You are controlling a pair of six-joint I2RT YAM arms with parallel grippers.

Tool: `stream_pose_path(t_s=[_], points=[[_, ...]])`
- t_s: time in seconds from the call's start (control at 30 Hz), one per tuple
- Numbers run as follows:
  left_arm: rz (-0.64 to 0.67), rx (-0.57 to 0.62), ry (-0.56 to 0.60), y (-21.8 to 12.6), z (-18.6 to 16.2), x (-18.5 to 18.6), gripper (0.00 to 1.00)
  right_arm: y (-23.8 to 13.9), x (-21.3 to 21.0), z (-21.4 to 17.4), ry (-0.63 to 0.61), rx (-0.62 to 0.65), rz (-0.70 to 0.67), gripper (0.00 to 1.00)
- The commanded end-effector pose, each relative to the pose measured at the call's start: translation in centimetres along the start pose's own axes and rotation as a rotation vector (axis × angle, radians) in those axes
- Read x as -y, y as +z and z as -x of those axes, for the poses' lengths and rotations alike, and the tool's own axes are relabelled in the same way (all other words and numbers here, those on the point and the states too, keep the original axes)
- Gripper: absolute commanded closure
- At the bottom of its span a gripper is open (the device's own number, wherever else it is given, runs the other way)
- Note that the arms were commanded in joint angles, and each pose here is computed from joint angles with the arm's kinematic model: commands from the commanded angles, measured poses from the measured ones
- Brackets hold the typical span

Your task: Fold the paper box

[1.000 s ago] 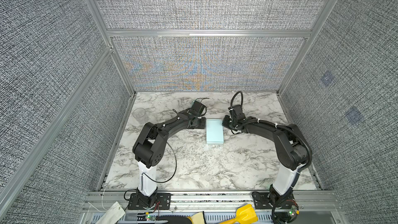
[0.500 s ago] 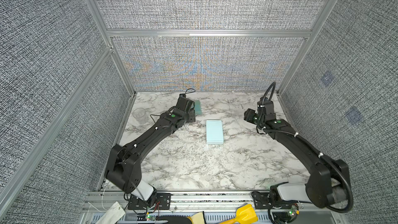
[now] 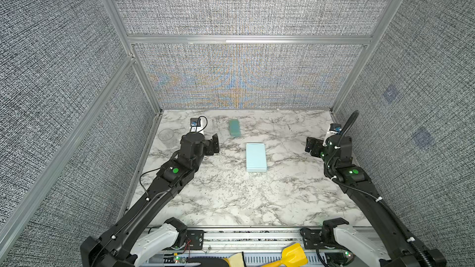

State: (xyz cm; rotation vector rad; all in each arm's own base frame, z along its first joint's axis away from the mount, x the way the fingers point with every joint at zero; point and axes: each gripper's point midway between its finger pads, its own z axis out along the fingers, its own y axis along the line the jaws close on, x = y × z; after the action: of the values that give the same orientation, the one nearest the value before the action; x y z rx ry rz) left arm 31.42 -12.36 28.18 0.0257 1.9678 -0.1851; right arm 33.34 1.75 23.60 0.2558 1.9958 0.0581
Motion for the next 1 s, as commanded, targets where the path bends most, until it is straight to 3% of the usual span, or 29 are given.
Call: stream_pose_path(t_s=[0.0,0.27,0.37,0.5,0.63,0.8,0.97], points=[[0.086,0.005,0.012,-0.9,-1.4,-2.3,0.06,-0.1,0.6,-0.7,-0.017,0.022,-0.009,0.07],[0.222,0.237,0.029,-4.1,-2.3,-6.9,0.06,0.0,2.2,-2.6,-0.048,0.140,-0.023,0.07],[0.268,0.290,0.097,-3.8,-2.3,-7.5,0.04,0.3,2.1,-3.2,-0.073,0.195,-0.003,0.07],[0.321,0.280,0.258,-0.8,-4.7,-8.3,0.01,1.3,2.4,-4.4,-0.120,0.251,0.004,0.07],[0.286,0.233,0.153,2.0,-6.5,-10.3,0.01,2.5,2.6,-5.3,-0.139,0.243,0.007,0.07],[0.400,0.220,0.117,2.7,-8.5,-15.4,0.01,3.3,3.6,-6.2,-0.148,0.249,-0.023,0.07],[0.407,0.254,0.024,3.3,-9.4,-18.0,0.02,4.0,4.8,-6.8,-0.141,0.250,-0.067,0.07]])
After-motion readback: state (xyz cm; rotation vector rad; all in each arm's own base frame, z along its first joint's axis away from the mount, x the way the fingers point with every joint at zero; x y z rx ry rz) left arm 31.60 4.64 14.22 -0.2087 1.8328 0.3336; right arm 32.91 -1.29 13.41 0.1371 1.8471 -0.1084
